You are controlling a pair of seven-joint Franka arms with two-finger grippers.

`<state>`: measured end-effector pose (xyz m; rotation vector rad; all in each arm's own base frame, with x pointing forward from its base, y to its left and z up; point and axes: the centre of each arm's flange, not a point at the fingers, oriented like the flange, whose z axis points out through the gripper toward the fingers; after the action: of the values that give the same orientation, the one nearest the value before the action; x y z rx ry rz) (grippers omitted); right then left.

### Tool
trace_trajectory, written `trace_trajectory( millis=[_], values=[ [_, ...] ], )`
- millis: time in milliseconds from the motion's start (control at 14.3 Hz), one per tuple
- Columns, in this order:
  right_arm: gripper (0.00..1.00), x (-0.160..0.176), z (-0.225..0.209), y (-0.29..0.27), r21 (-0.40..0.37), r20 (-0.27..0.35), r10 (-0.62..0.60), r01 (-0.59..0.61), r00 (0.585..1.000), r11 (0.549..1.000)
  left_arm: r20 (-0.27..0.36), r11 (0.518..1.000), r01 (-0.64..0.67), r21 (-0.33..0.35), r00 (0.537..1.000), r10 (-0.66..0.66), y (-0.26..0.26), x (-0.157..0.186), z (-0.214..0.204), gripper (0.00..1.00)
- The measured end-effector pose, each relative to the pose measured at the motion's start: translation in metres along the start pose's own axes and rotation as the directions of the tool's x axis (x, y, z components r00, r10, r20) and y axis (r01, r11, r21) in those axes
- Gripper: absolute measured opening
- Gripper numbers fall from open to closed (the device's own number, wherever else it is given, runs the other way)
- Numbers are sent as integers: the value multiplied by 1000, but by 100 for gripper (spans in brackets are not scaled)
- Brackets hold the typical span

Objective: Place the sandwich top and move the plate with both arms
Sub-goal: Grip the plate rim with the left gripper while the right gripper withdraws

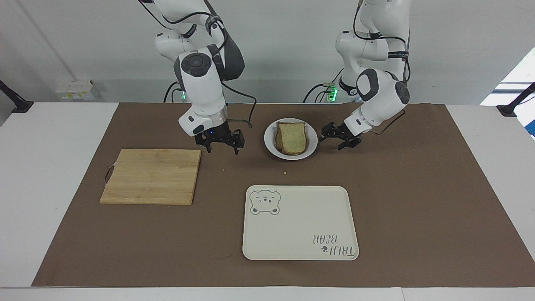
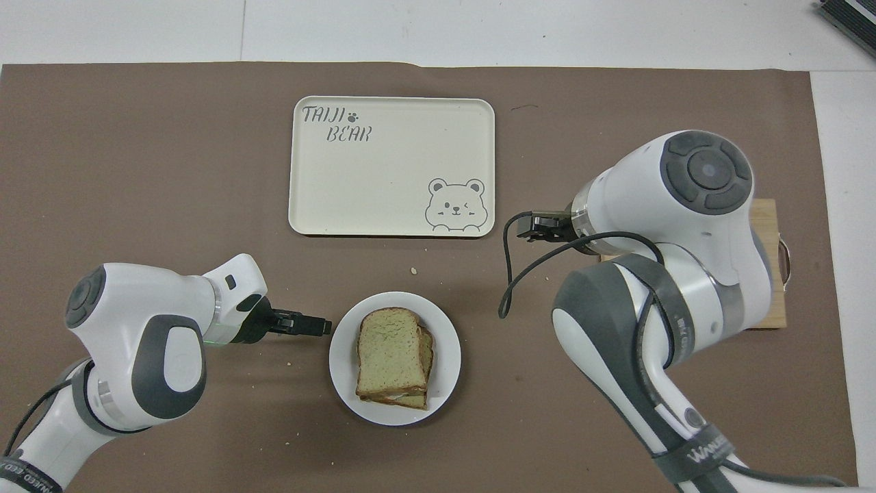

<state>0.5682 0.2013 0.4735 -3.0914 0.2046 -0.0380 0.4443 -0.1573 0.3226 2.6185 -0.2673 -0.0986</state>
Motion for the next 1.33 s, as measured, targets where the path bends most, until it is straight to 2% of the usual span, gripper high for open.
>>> trace_trajectory(
  millis=[210,349,419,489,559,629,908,1048,1257,1327],
  values=[
    [100,-1,-33,13,-2,-22,20,-20,1000,1000,18,999,19,-36,1000,-18,1,-13,19,98],
    [100,-3,-58,29,2,-50,43,-43,998,999,24,998,21,-65,1000,-19,4,-19,27,73],
    [100,-5,-70,37,3,-63,57,-57,996,998,24,997,22,-78,1000,-20,5,-21,30,66],
    [100,-6,-82,47,5,-77,72,-72,994,997,25,996,25,-88,999,-23,5,-23,32,66],
    [100,-6,-93,56,8,-94,88,-88,992,996,28,995,27,-92,999,-24,6,-25,34,55],
    [100,-7,-103,64,12,-109,101,-100,989,995,32,995,30,-99,999,-27,7,-26,37,48],
    [100,-11,-128,84,23,-149,135,-133,980,991,44,989,26,-147,999,-20,6,-34,56,47],
    [100,-13,-144,95,16,-137,154,-153,979,988,44,985,23,-174,999,-15,-1,-36,67,45],
    [100,-14,-167,127,-3,-109,153,-154,982,988,41,981,31,-194,999,-23,-1,-36,70,12],
    [100,-14,-173,141,-8,-104,139,-141,985,990,38,979,37,-200,999,-30,-1,-35,69,9]
  ],
)
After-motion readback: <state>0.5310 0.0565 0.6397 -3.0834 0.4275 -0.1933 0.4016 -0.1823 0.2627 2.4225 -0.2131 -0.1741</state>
